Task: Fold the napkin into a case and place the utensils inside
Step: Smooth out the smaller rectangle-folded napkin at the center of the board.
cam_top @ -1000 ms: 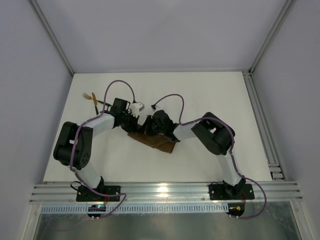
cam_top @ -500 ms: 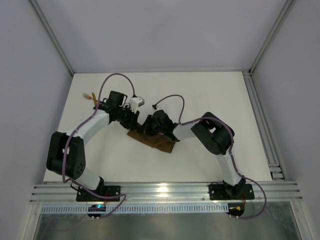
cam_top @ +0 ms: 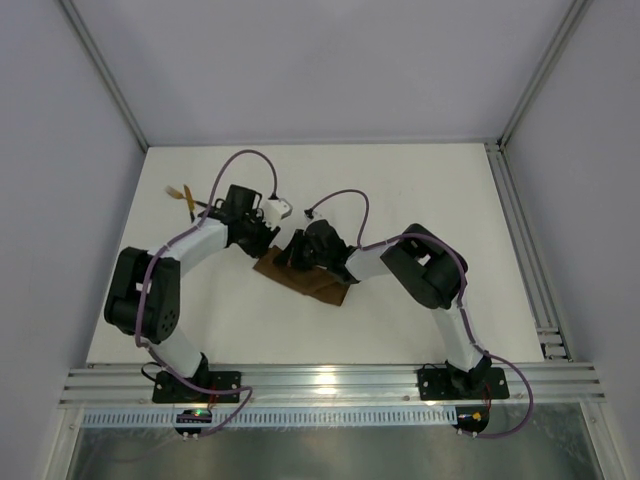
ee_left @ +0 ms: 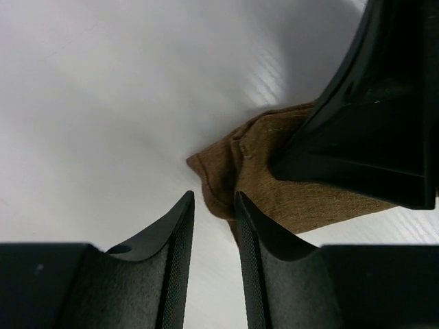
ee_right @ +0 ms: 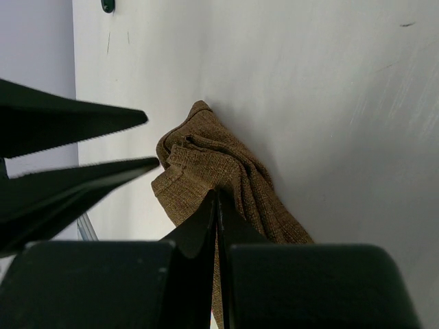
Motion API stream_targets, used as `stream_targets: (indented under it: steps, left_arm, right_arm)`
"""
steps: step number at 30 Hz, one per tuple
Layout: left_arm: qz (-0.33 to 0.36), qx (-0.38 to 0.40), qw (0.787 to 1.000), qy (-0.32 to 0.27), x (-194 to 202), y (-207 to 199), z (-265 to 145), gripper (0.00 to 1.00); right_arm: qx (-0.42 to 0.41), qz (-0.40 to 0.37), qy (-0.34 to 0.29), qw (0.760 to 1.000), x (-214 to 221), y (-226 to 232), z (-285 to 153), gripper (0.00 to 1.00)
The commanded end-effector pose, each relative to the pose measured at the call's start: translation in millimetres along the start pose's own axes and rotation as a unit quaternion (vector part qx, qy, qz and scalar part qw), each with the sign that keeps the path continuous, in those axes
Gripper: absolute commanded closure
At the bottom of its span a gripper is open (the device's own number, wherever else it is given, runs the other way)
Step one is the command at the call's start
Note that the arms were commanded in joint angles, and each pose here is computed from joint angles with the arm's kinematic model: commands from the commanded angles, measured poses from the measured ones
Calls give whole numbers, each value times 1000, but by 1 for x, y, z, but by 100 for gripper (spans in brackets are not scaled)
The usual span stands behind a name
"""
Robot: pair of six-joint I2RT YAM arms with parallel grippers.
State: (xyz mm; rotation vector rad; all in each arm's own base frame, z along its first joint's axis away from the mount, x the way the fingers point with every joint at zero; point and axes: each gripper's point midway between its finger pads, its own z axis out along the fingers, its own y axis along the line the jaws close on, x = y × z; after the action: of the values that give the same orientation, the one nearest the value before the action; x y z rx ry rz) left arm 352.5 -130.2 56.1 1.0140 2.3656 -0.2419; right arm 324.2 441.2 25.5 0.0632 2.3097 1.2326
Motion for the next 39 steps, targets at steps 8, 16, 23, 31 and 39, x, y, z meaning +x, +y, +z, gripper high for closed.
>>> stream_targets:
  steps: [8, 16, 23, 31, 39]
  left_arm:
    - [71, -45, 996, 7, -3, 12, 22, 70]
    - [73, -47, 996, -3, -9, 8, 32, 75]
    - [38, -2, 999, -24, -4, -15, 36, 100]
    - [1, 3, 1000, -20, -1, -22, 26, 100]
    - [-15, 26, 999, -13, 4, -33, 25, 100]
  right_arm:
    - [51, -6, 29, 998, 21, -38, 1, 97]
    - [51, -8, 32, 998, 21, -39, 1, 97]
    - [32, -57, 38, 997, 9, -19, 3, 97]
    - [0, -82, 6, 997, -20, 12, 9, 97]
    - [-4, -39, -10, 999, -23, -5, 16, 97]
